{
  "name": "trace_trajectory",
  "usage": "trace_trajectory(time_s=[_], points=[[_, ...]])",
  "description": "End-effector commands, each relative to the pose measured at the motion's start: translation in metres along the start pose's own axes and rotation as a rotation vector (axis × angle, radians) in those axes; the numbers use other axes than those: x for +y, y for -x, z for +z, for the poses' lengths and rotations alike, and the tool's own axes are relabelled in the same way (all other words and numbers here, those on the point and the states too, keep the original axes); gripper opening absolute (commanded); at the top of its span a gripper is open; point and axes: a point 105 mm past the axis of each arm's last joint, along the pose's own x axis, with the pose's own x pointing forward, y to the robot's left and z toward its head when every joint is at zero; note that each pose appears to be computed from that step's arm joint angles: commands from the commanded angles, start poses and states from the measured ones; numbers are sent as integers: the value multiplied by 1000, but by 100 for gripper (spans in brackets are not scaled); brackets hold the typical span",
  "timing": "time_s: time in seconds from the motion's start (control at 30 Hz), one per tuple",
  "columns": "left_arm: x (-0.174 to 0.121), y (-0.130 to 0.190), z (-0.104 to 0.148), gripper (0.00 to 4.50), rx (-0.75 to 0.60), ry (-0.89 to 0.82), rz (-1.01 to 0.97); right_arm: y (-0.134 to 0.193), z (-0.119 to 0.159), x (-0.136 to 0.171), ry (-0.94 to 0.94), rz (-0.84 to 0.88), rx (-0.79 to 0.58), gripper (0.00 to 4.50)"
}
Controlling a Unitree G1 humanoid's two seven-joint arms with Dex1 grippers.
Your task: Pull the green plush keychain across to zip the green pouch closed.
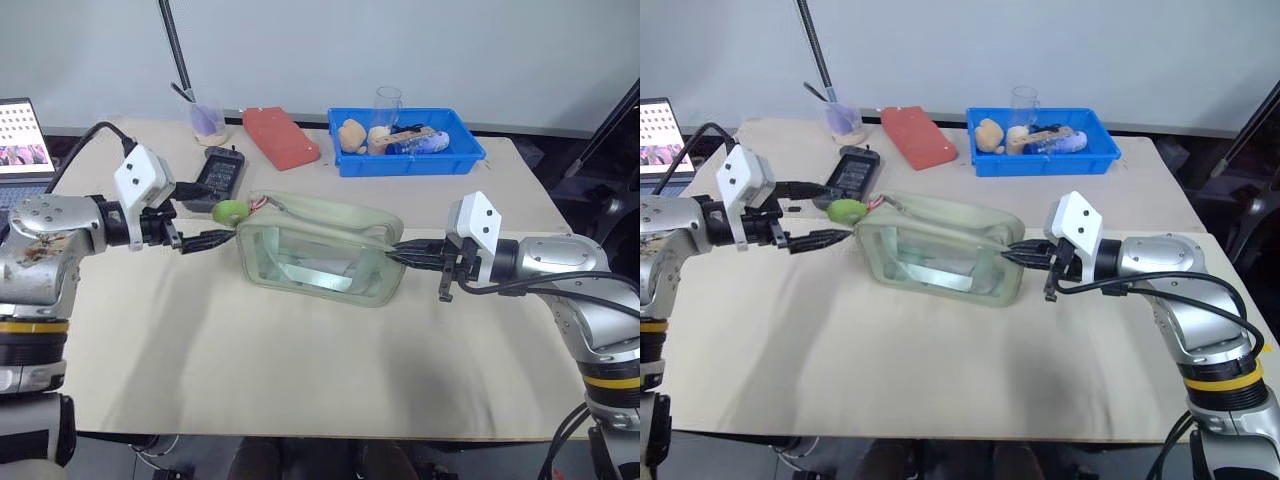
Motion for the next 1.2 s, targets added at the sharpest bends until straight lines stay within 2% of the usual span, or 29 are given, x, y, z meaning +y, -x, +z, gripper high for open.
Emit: trace_trajectory(time_s=[0.03, 0.1, 0.23, 0.27, 0.3, 0.37, 0.53, 0.67, 0.83, 1.0, 1.1, 1.17, 1.2], points=[[3, 1, 9, 424, -18, -50, -17, 3, 12, -3, 49, -12, -27, 1], [2, 1, 11, 362, -29, -48, -31, 4, 12, -3, 49, -15, -26, 0], [-4, 0, 15, 168, -37, -37, -85, 5, 12, -2, 50, -21, -22, 0], [-5, 0, 15, 136, -36, -37, -94, 5, 12, -2, 50, -22, -22, 0], [-6, 0, 16, 75, -36, -40, -102, 5, 12, -2, 51, -24, -23, 0], [-5, -2, 23, 4, -48, -48, -112, 5, 12, -4, 51, -27, -23, 0], [-6, -11, 58, 4, -108, -120, -150, 6, 14, -5, 57, -25, -31, 0], [-17, -29, 86, 4, -162, -237, -211, 4, 17, -5, 68, -3, -41, 0], [-33, -50, 76, 4, -126, -349, -281, 1, 20, -5, 79, 5, -49, 0], [-36, -57, 64, 4, -104, -409, -299, -1, 21, -4, 82, 8, -55, 0], [-38, -51, 67, 95, -112, -393, -333, -1, 20, -3, 81, 8, -53, 0], [-35, -46, 67, 188, -99, -395, -330, 0, 20, -3, 80, 8, -52, 0], [-33, -44, 66, 216, -89, -393, -324, 0, 19, -3, 79, 7, -51, 0]])
